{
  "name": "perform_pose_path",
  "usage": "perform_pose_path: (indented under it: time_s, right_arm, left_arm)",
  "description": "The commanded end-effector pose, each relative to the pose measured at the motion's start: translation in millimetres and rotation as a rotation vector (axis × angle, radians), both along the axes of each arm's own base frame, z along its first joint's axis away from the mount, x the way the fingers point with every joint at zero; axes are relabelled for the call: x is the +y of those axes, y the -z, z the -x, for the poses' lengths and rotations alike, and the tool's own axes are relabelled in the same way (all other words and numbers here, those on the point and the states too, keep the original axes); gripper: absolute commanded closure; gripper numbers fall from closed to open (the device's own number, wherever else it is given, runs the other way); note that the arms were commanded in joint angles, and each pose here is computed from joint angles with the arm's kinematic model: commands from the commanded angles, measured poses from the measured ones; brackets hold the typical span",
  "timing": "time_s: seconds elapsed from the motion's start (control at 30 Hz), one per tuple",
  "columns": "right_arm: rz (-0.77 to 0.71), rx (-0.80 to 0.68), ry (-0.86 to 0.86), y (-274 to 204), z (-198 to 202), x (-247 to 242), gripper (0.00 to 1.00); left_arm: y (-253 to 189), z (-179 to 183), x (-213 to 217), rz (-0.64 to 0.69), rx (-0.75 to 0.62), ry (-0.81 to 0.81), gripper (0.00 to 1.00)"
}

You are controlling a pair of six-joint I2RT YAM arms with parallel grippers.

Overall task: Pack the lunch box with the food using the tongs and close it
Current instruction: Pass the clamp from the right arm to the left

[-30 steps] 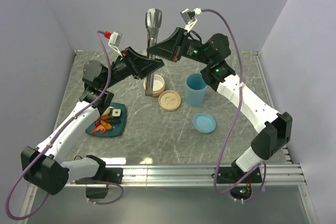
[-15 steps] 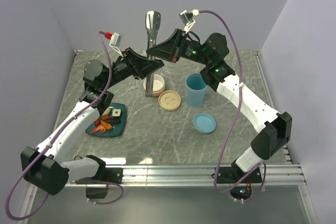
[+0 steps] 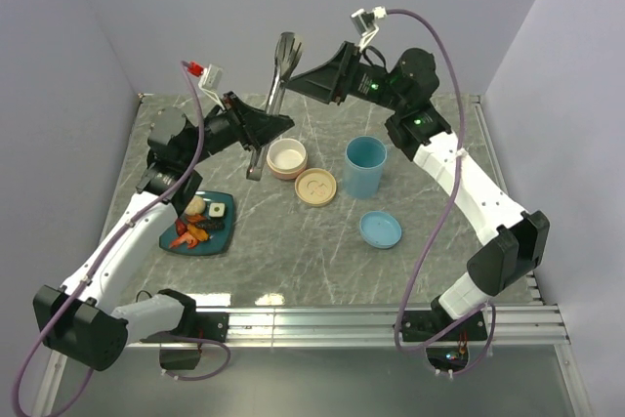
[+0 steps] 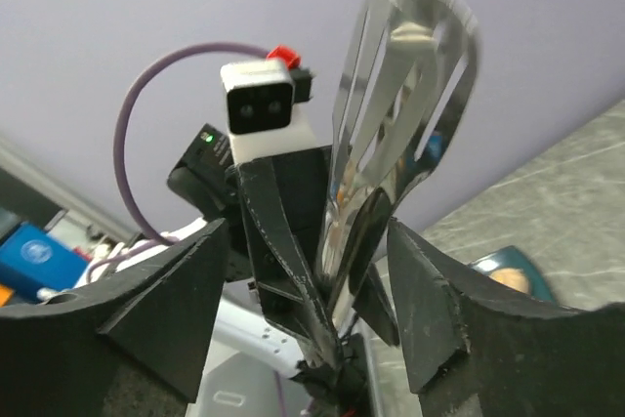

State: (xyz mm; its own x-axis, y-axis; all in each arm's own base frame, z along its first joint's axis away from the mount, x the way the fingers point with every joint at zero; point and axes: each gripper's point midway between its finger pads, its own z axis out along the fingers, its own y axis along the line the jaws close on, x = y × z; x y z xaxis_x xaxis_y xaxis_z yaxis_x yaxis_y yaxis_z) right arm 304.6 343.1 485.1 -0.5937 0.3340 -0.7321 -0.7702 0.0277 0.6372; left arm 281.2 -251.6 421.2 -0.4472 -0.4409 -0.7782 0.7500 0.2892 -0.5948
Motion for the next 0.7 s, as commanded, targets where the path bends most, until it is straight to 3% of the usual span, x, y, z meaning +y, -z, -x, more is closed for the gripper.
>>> perform_pose_path:
  time_s: [0.0,0.23,0.37,0.4,0.43,0.47,0.67]
  right_arm:
    - [-0.005,-0.094,0.05,-30,4,-22,0.26]
    - [0.17,-0.158,0.115,4,-1,-50,0.17]
    - [0.283,-0.178,0.151,30,-4,-70,0.13]
    - [0.312,-0.149,0.155,41,-6,-75,0.12]
    - [0.329,-0.175,0.163,44,-5,-81,0.12]
    - [0.352,-0.15,0.177,55,-8,-89,0.12]
    - [0.443,-0.17,0.254,83,-11,-119,0.12]
  left_arm:
    - [-8,4,15,-0.083,-0.064,-0.034,0.64]
    - [31,-11,52,-0.236,-0.006,-0.119,0.61]
    - [51,-6,68,-0.363,0.0,-0.077,0.59]
    - [47,-5,71,-0.412,-0.07,-0.068,0.55]
    - [62,0,75,-0.458,-0.006,-0.06,0.54]
    - [59,-1,80,-0.505,-0.054,-0.076,0.5]
    - [87,16,106,-0.682,-0.002,-0.107,0.38]
